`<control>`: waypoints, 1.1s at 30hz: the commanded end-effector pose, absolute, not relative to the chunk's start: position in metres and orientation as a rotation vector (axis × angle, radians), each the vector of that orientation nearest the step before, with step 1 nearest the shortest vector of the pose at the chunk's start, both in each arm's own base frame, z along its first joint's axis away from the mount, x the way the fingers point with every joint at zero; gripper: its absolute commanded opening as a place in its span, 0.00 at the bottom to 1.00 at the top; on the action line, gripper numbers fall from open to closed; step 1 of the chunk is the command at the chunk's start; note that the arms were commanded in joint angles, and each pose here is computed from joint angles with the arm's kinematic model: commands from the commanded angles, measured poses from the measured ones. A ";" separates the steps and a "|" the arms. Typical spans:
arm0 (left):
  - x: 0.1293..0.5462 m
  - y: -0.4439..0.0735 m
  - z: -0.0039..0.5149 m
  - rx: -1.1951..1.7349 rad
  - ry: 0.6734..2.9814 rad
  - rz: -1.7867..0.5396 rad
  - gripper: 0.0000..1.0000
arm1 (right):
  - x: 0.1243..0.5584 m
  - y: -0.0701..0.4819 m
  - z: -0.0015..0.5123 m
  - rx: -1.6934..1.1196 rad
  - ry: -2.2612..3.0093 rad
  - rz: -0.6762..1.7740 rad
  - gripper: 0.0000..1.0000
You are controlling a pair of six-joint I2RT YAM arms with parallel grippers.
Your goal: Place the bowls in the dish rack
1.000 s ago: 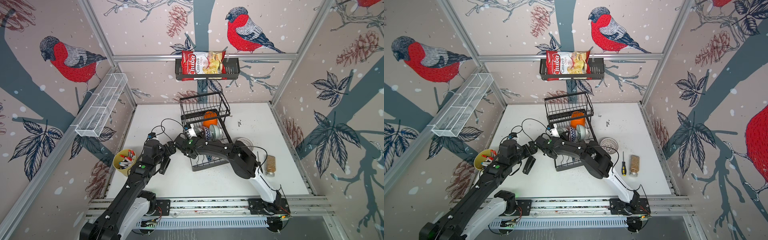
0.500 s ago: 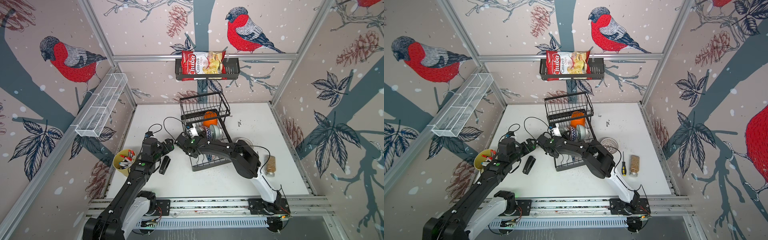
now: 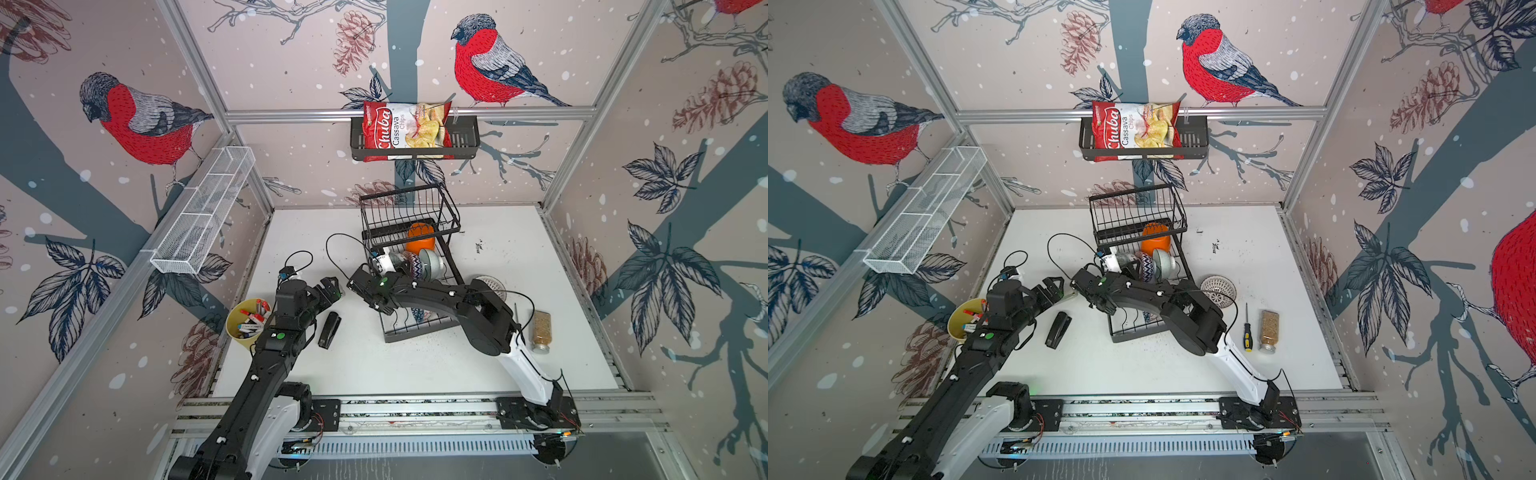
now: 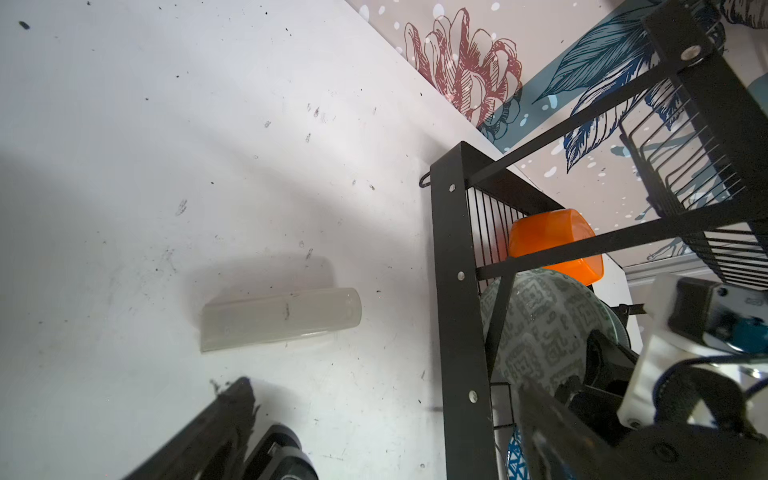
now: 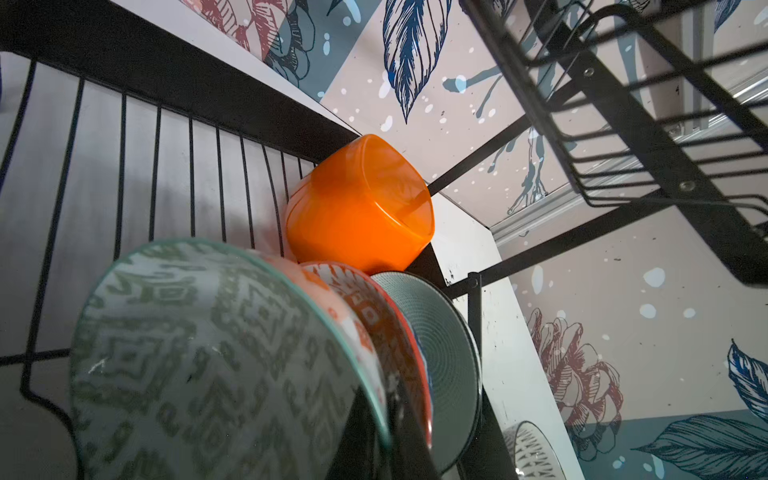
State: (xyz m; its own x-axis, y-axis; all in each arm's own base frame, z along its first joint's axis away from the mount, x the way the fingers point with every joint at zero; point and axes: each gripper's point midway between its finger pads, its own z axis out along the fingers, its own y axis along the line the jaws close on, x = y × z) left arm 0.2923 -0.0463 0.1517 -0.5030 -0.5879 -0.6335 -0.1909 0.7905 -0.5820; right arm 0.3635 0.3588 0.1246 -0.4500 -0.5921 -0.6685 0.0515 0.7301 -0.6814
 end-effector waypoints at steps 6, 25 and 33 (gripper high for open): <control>0.295 -0.049 0.155 -0.556 2.050 -0.587 0.96 | 0.361 0.365 0.115 -0.458 1.903 -0.812 0.00; 0.294 -0.052 0.159 -0.538 2.027 -0.614 0.96 | 0.345 0.383 0.104 -0.491 1.906 -0.790 0.05; 0.294 -0.052 0.160 -0.530 2.024 -0.617 0.96 | 0.343 0.392 0.103 -0.504 1.912 -0.769 0.06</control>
State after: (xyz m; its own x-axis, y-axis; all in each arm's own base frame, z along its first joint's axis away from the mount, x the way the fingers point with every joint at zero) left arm 0.2905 -0.0481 0.1516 -0.4917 -0.5939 -0.6368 -0.1657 0.7818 -0.6012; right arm 0.3529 0.3766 0.1234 -0.4025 -0.6519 -0.6427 0.0858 0.6721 -0.7354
